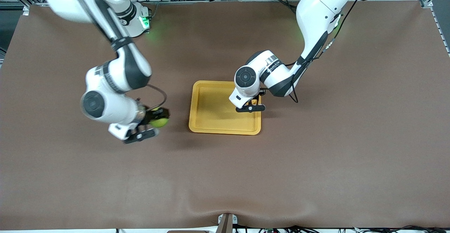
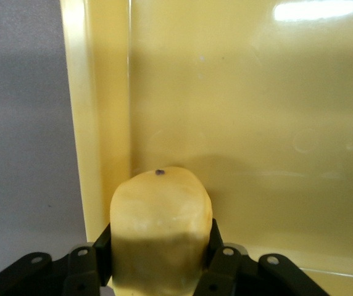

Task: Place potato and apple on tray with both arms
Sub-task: 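Carry the potato with the left gripper onto the tray while the right lifts apple, then release the potato on the tray and raise the left gripper away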

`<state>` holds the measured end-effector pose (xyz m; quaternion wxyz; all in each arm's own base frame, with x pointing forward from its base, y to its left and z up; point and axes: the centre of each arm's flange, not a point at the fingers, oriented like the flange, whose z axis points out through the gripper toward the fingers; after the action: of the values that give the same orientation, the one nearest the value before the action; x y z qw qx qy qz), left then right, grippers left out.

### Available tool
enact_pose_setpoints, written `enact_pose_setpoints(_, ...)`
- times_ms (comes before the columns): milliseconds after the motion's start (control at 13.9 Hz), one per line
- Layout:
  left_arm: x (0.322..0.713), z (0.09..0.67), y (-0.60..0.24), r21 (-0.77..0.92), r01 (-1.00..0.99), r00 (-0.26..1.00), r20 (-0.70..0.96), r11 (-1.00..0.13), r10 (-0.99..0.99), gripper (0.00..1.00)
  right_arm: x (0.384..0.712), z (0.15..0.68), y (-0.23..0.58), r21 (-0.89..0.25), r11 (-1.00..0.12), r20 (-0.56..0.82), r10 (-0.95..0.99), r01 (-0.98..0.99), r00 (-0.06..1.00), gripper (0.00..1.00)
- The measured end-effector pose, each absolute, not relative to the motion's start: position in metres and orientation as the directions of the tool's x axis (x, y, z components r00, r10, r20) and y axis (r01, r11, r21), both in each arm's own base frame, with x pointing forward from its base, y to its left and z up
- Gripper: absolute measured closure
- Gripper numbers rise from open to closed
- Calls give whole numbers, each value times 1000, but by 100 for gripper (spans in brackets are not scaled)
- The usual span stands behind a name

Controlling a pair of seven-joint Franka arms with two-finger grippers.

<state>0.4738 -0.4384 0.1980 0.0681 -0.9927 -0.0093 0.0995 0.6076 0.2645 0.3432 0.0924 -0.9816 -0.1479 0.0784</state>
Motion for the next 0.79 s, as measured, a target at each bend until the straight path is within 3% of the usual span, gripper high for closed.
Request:
enact_pose_setpoints(144, 475, 198, -439, -136, 6, 980, -195, -991, 33, 42, 591, 348, 296, -212, -898, -118, 414, 385, 902, 13)
enact_pose_setpoints(359, 478, 196, -436, -140, 11, 980, -195, -990, 39, 42, 577, 349, 323, -231, -750, -57, 646, 620, 761, 13)
enact_pose_setpoints(574, 482, 191, -432, -147, 26, 979, -195, -989, 54, 38, 572, 351, 339, -224, -639, 2, 755, 736, 656, 13)
enact_pose_setpoints(790, 485, 192, -433, -146, 40, 979, -190, -988, 67, 11, 574, 348, 342, -208, -552, 48, 819, 807, 572, 13)
